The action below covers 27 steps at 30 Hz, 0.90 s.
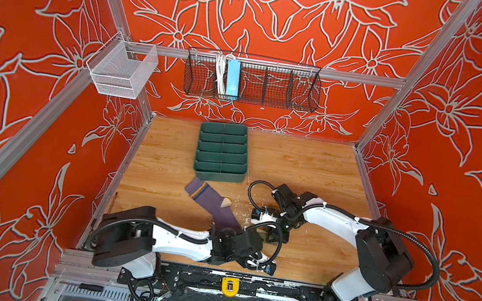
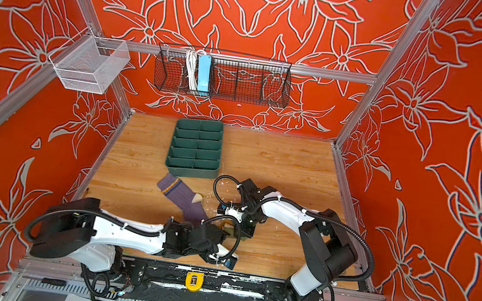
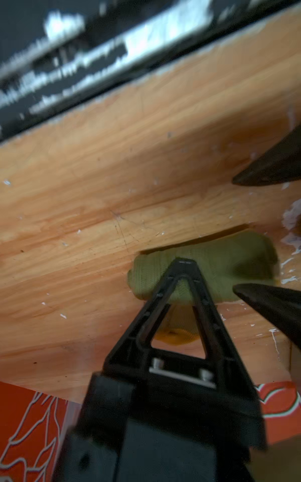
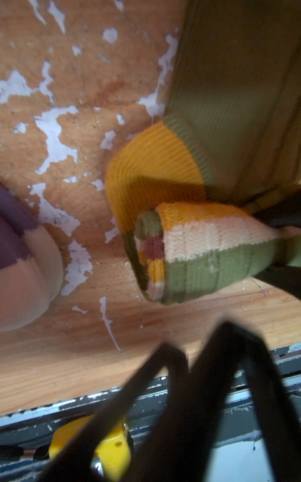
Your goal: Roll the socks
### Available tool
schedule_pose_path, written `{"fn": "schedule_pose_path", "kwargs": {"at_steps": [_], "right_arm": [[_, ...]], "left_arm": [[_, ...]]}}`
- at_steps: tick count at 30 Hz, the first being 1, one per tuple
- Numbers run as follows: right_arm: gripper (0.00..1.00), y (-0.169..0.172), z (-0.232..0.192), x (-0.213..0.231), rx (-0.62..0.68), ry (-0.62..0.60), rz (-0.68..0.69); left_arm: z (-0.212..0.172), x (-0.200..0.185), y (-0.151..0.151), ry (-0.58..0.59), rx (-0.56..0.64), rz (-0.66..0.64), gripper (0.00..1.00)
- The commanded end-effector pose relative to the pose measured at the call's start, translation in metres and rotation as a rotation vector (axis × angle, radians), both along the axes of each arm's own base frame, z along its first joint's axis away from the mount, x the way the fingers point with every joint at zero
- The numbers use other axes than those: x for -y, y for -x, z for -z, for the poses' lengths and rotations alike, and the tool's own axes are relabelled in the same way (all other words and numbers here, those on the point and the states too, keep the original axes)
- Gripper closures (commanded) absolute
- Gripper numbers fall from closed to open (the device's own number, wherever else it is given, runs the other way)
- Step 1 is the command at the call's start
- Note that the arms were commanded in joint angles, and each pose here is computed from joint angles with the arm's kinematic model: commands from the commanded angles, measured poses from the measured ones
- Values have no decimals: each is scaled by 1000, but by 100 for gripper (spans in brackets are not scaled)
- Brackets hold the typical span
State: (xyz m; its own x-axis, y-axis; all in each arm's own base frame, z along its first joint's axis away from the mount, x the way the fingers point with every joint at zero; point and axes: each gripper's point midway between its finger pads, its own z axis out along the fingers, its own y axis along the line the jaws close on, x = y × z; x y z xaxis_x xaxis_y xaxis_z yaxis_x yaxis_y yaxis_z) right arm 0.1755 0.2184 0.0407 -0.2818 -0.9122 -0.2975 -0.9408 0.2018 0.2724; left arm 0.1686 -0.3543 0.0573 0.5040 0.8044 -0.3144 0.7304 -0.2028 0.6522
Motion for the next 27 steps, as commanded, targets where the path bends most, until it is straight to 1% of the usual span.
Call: {"fn": "schedule_pose_path", "kwargs": {"at_steps": [1, 3, 7, 12, 15, 18, 21, 22, 27], "right_arm": [[100, 12, -2, 3, -36, -12, -20], [100, 14, -3, 3, -46, -16, -20], [100, 17, -5, 3, -52, -21, -20], [100, 17, -6, 4, -46, -23, -23], [100, 18, -8, 4, -46, -26, -23], [100, 18, -9, 4, -48, -31, -22], [100, 18, -10, 3, -44, -33, -21], [100, 18, -12, 4, -41, -36, -21], [100, 17, -17, 10, -1, -18, -18]], "left_arm": [[-27, 19, -37, 117, 137, -136, 43], [-23, 17, -48, 113, 174, -186, 49], [-7, 10, -58, 63, 211, -227, 57], [13, 9, -57, 24, 179, -223, 66], [22, 9, -55, 10, 148, -222, 76], [29, 8, -54, -2, 129, -225, 87], [33, 5, -53, -9, 117, -229, 95], [34, 4, -54, -13, 114, -231, 100], [39, -6, -49, -49, 95, -235, 100]]}}
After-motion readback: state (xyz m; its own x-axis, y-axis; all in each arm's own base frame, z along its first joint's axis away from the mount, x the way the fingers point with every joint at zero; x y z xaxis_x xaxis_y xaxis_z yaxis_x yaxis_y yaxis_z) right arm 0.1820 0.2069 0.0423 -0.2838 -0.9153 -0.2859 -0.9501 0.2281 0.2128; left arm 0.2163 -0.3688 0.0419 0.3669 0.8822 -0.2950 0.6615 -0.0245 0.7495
